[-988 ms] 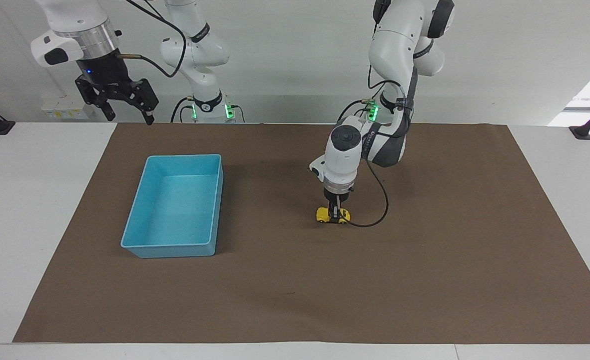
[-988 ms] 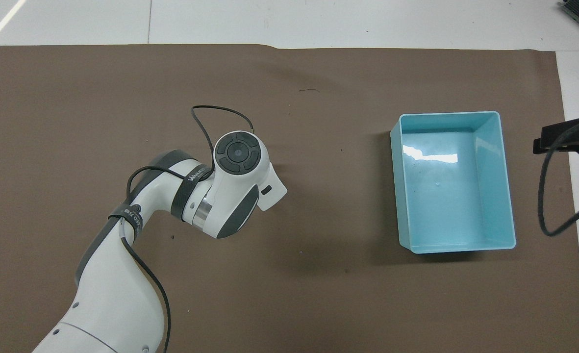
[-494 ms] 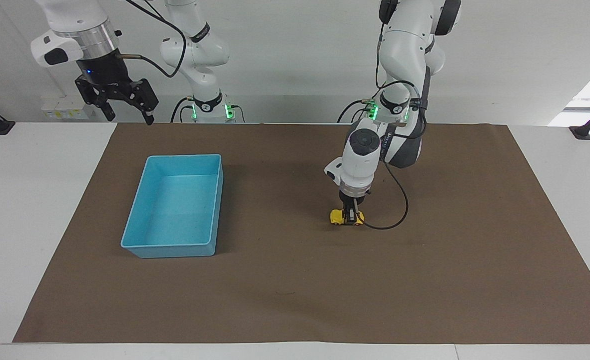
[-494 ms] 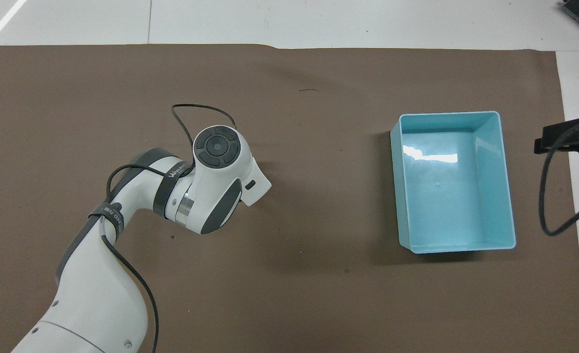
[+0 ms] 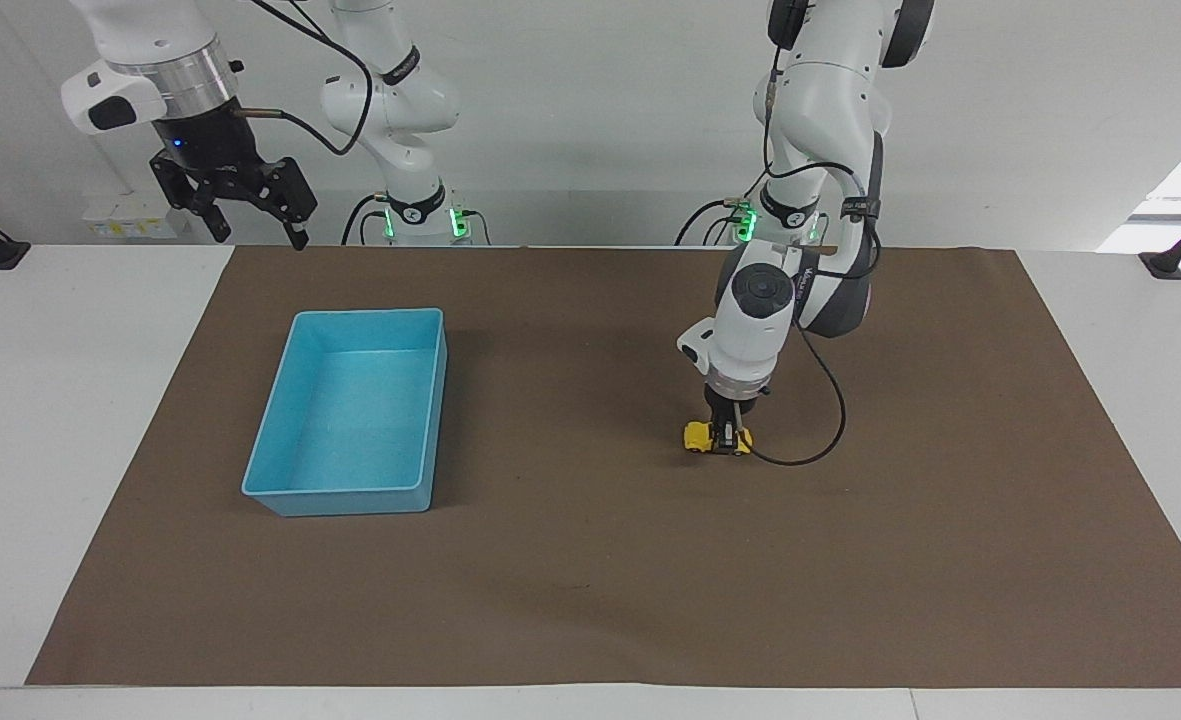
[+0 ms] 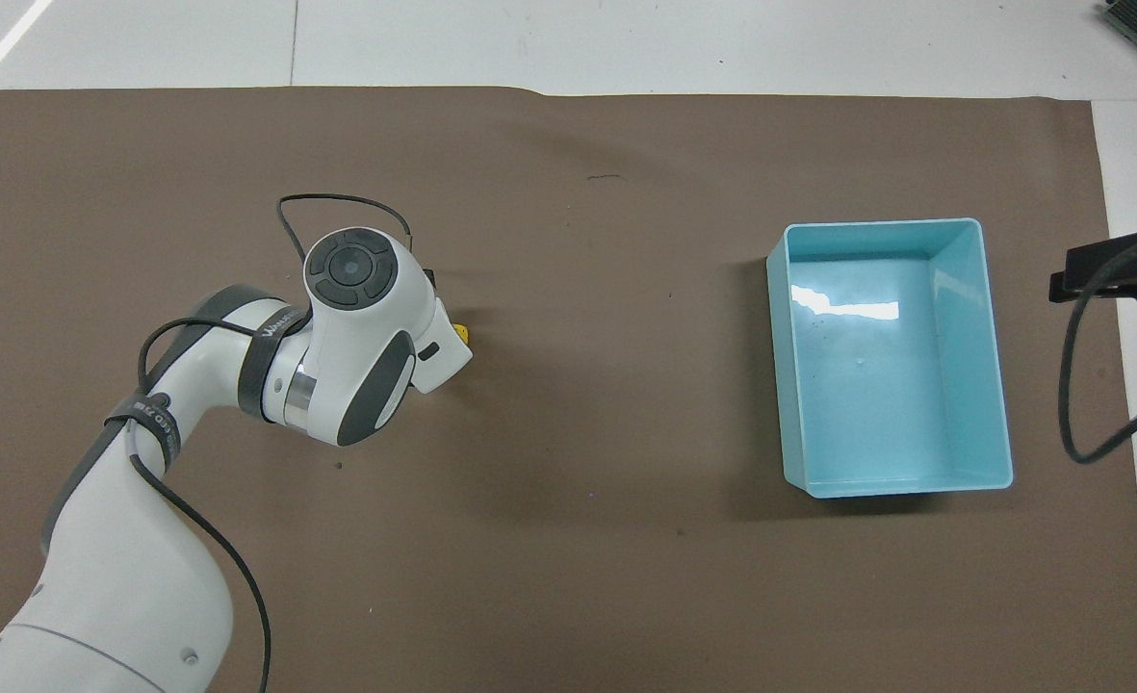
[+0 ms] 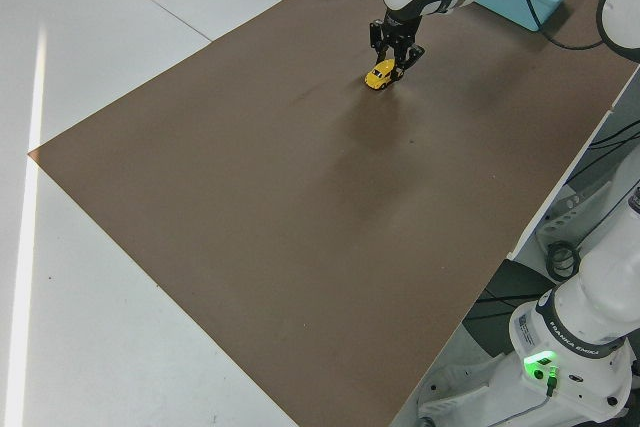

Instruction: Wind up and store yellow beetle car

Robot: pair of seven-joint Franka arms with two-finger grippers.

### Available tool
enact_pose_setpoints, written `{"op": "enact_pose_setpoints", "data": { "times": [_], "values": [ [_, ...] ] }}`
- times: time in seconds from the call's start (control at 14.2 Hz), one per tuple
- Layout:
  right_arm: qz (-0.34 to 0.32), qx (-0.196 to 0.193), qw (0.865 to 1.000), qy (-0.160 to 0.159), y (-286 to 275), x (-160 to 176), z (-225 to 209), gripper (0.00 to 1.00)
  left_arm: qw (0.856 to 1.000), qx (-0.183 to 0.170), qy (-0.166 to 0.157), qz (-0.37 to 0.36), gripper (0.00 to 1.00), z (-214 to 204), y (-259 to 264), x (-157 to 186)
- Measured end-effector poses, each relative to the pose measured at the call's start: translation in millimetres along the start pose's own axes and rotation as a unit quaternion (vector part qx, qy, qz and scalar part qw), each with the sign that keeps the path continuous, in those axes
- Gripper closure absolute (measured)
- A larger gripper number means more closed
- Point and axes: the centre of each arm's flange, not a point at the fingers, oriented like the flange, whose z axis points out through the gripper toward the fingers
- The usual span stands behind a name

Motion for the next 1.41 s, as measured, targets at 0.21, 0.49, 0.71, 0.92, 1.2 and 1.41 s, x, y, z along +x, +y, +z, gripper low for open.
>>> {"op": "enact_pose_setpoints", "data": {
  "times": [0.21, 0.49, 0.71, 0.92, 1.2, 1.41],
  "values": [
    [0.0, 0.0, 1.0, 0.0, 0, 0, 0, 0.0, 1.0, -0.001, 0.0, 0.015, 0.56, 0, -2, -13],
    [0.0, 0.0, 1.0, 0.0, 0, 0, 0, 0.0, 1.0, -0.002, -0.001, 0.029, 0.56, 1, -4, -34],
    [0.0, 0.0, 1.0, 0.0, 0, 0, 0, 0.0, 0.999, -0.002, -0.001, 0.033, 0.54, 1, -5, -39],
    [0.0, 0.0, 1.0, 0.0, 0, 0, 0, 0.0, 0.999, -0.006, -0.001, 0.045, 0.26, 14, -2, -29],
    [0.0, 0.0, 1.0, 0.0, 0, 0, 0, 0.0, 0.998, 0.029, 0.009, 0.046, 0.0, -42, -2, -23],
    [0.0, 0.0, 1.0, 0.0, 0, 0, 0, 0.0, 0.999, 0.044, 0.015, 0.0, 0.0, -93, 5, -32]
  ]
}}
